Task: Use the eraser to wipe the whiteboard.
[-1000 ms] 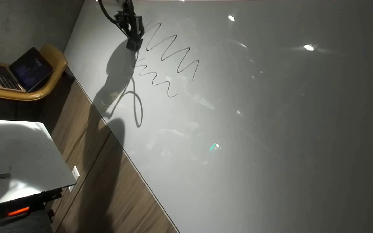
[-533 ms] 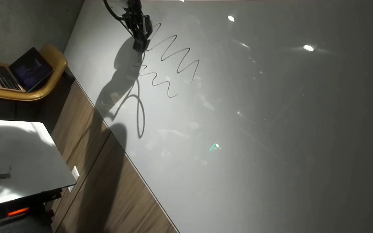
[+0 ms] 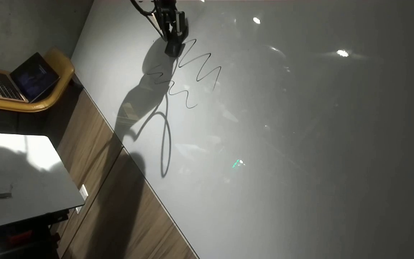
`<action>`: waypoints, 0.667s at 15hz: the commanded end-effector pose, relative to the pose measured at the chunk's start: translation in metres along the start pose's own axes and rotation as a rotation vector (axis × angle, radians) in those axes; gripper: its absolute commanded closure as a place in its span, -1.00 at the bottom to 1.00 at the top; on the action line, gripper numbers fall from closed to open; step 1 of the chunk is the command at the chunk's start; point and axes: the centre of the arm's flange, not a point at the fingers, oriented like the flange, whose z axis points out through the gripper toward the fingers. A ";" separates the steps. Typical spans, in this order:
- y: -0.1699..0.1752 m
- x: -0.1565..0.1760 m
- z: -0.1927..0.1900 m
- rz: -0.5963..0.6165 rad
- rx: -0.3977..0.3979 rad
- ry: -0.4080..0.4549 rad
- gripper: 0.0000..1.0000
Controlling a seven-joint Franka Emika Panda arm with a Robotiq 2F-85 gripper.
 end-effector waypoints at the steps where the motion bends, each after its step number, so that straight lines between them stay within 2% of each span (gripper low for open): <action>1: 0.058 0.051 0.021 0.024 -0.019 0.033 0.43; 3: 0.040 0.069 0.018 0.013 0.018 0.019 0.43; 5: 0.005 0.073 0.012 -0.001 0.040 -0.006 0.43; 8: -0.038 0.079 0.001 -0.024 0.048 -0.034 0.43; 10: -0.056 0.091 -0.022 -0.002 0.033 -0.011 0.43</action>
